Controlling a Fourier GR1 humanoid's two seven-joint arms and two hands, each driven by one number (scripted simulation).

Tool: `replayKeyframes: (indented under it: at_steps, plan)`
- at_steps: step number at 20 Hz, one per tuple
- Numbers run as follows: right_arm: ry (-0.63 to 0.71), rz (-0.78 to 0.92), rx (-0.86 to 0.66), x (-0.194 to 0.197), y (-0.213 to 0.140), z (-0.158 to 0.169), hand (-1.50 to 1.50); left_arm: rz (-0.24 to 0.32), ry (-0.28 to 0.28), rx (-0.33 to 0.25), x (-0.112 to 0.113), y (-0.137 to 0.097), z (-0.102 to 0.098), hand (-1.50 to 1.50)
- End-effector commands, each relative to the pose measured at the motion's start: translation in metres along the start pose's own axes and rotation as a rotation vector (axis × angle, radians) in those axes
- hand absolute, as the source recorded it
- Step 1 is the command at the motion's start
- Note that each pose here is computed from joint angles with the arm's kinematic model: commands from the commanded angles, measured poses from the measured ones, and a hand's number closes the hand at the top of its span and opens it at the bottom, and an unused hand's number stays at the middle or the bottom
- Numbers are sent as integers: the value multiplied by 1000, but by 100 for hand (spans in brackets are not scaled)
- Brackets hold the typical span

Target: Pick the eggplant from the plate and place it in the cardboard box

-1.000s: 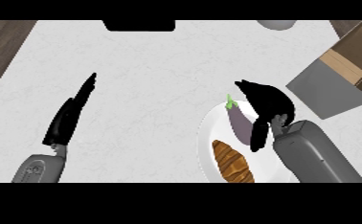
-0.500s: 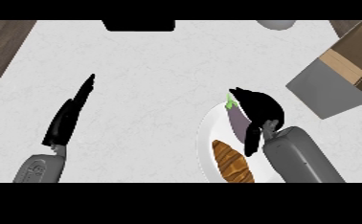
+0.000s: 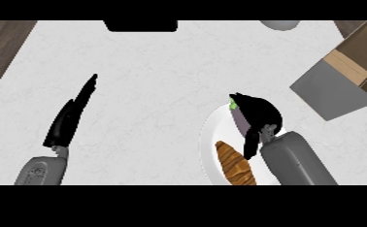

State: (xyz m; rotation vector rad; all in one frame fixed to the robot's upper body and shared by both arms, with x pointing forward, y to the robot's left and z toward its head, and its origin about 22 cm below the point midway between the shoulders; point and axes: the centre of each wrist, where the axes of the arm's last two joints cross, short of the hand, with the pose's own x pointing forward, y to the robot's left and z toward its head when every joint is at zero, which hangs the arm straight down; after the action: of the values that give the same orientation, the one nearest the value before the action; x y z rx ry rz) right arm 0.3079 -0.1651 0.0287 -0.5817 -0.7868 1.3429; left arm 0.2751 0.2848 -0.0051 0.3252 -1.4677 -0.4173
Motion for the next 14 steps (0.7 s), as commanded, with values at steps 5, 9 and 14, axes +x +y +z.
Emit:
replayKeyframes:
  at_steps: [5, 9, 14]
  plan:
    - [-9, 53, 16, 16, 22, -12, 150, 9, -11, 3, -12, 4, -13, 0]
    - [-85, 162, -135, 8, 12, -15, 150, 9, -3, 10, -1, 15, -2, 0]
    - [-92, 155, -242, -6, 12, -25, 150, 4, -6, 3, 8, -5, -5, 0]
